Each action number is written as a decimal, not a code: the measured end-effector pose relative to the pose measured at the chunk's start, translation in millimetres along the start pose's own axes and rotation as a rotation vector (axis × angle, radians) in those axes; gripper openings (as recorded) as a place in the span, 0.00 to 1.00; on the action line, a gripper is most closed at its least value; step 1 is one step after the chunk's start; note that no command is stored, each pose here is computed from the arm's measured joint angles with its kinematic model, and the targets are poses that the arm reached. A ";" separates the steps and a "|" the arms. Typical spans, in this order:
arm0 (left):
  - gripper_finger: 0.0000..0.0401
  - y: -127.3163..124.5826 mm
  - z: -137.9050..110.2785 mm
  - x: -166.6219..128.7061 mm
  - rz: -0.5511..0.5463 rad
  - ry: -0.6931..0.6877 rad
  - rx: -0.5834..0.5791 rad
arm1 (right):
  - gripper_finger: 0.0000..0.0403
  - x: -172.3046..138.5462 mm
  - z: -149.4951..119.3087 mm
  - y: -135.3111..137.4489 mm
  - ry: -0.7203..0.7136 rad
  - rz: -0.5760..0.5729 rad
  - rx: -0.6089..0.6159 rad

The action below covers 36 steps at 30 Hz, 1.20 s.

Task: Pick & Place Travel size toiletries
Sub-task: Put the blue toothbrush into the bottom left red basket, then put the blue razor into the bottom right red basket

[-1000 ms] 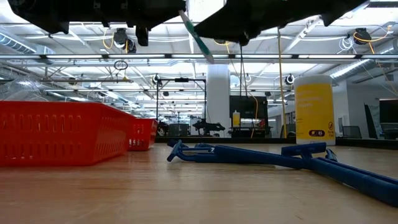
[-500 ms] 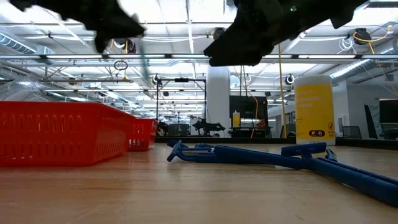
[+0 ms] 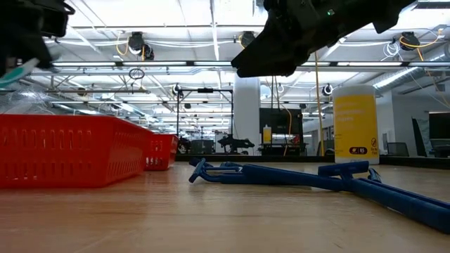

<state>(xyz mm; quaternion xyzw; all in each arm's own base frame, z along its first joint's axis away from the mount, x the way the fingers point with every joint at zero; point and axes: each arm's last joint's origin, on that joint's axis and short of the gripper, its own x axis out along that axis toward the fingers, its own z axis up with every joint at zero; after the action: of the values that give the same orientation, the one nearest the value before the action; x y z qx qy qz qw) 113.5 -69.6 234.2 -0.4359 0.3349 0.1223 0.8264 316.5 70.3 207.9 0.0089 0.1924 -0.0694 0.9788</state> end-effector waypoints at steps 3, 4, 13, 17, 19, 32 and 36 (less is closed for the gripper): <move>0.02 -2.5 -9.9 1.1 0.003 0.029 -0.013 | 0.55 0.0 0.0 0.0 0.000 0.000 0.000; 0.02 -3.2 -12.9 1.7 0.006 0.036 -0.015 | 0.55 0.0 0.0 0.0 0.000 0.000 0.000; 0.04 -3.4 -40.4 12.4 0.116 0.129 -0.083 | 0.54 0.0 -0.2 0.0 0.001 0.000 0.000; 0.06 -4.5 -48.9 18.7 0.149 0.141 -0.063 | 0.54 0.0 -0.1 0.0 0.000 0.000 -0.001; 0.06 -4.5 -51.5 21.2 0.163 0.144 -0.048 | 0.54 0.0 -0.2 0.0 0.001 0.000 0.000; 0.40 -5.6 -52.7 24.0 0.160 0.118 0.016 | 0.53 0.0 -0.2 0.0 0.001 0.000 -0.001; 0.51 -5.8 -50.8 21.2 0.143 0.113 0.014 | 0.53 0.0 -0.2 0.0 0.001 0.000 -0.001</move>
<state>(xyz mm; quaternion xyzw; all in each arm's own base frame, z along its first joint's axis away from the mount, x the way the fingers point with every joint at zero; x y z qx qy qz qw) 109.4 -115.7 203.8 -0.4114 0.4120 0.1537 0.7984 316.4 70.3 207.7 0.0086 0.1928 -0.0694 0.9787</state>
